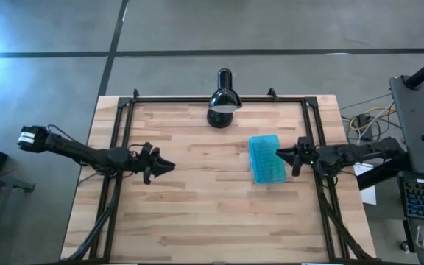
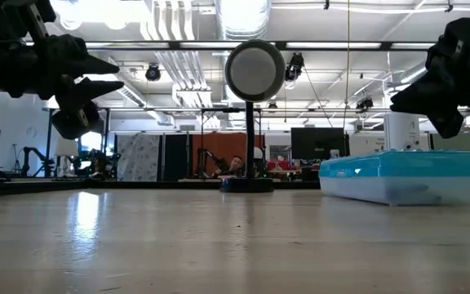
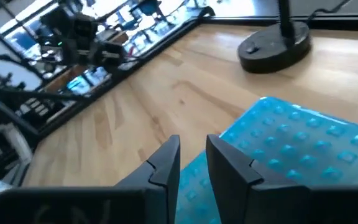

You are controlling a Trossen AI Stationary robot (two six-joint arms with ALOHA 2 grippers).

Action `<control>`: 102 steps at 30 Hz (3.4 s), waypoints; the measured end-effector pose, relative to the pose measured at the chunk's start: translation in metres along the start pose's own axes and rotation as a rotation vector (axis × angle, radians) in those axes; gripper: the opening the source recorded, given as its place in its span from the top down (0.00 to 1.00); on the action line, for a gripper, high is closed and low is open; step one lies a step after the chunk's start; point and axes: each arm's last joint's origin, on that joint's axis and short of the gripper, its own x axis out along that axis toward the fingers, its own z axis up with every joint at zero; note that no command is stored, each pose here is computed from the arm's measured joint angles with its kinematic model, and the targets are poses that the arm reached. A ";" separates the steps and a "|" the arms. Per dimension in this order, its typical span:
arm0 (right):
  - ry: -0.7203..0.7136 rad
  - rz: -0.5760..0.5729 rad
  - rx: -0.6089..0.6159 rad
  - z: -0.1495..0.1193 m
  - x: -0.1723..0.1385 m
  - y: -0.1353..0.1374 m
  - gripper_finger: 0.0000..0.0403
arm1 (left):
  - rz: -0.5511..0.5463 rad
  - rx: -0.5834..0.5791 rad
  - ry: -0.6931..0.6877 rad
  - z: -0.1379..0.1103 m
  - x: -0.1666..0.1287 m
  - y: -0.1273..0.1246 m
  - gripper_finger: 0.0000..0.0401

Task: Pick & place school supplies into a supply box
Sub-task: Return to Home Position

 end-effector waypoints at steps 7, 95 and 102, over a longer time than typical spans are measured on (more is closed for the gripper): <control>-0.133 -0.047 0.072 0.010 0.000 -0.007 0.83 | -0.021 -0.006 -0.050 0.009 -0.011 -0.003 0.80; -0.101 0.405 0.085 0.013 0.008 -0.002 0.83 | 0.196 -0.003 -0.208 0.027 -0.043 0.023 0.80; -0.102 0.445 0.063 0.014 0.007 0.000 0.83 | 0.195 -0.003 -0.208 0.027 -0.043 0.023 0.80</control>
